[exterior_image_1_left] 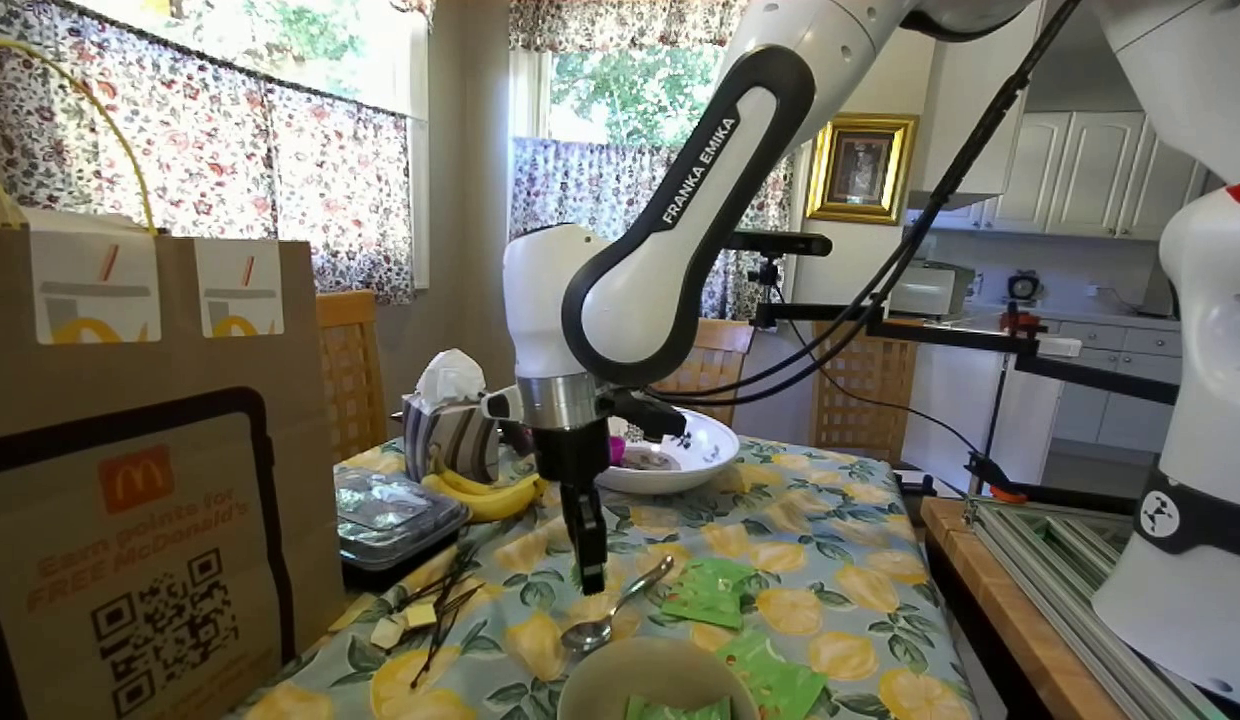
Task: Put the green ball on the silver spoon then use the spoon to place the ball in the grey bowl.
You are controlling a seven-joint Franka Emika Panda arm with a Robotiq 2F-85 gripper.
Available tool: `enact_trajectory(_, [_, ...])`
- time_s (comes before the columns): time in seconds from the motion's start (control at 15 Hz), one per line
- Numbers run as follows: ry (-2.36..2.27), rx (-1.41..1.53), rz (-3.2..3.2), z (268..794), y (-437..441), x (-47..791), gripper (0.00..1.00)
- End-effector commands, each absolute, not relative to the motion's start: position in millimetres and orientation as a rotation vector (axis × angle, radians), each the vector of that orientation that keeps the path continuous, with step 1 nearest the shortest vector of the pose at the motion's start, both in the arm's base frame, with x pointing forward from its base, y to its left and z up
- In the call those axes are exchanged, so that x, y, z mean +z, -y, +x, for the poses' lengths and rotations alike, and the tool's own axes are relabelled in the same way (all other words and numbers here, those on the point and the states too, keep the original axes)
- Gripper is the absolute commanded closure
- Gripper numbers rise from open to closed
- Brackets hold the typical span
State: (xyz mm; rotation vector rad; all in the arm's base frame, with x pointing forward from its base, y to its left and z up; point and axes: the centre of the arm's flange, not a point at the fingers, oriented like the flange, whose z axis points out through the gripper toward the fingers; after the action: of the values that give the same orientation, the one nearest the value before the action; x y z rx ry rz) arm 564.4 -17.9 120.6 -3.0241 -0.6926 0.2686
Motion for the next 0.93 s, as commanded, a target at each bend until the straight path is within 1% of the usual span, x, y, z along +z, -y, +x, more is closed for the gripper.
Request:
enact_trajectory(0.0, [0.787,0.327,-3.005,555,7,121,0.93])
enact_trajectory(0.4, [0.84,0.399,-2.989,553,-3,113,0.93])
enact_trajectory(0.87, [0.875,0.415,-2.983,553,-4,106,0.93])
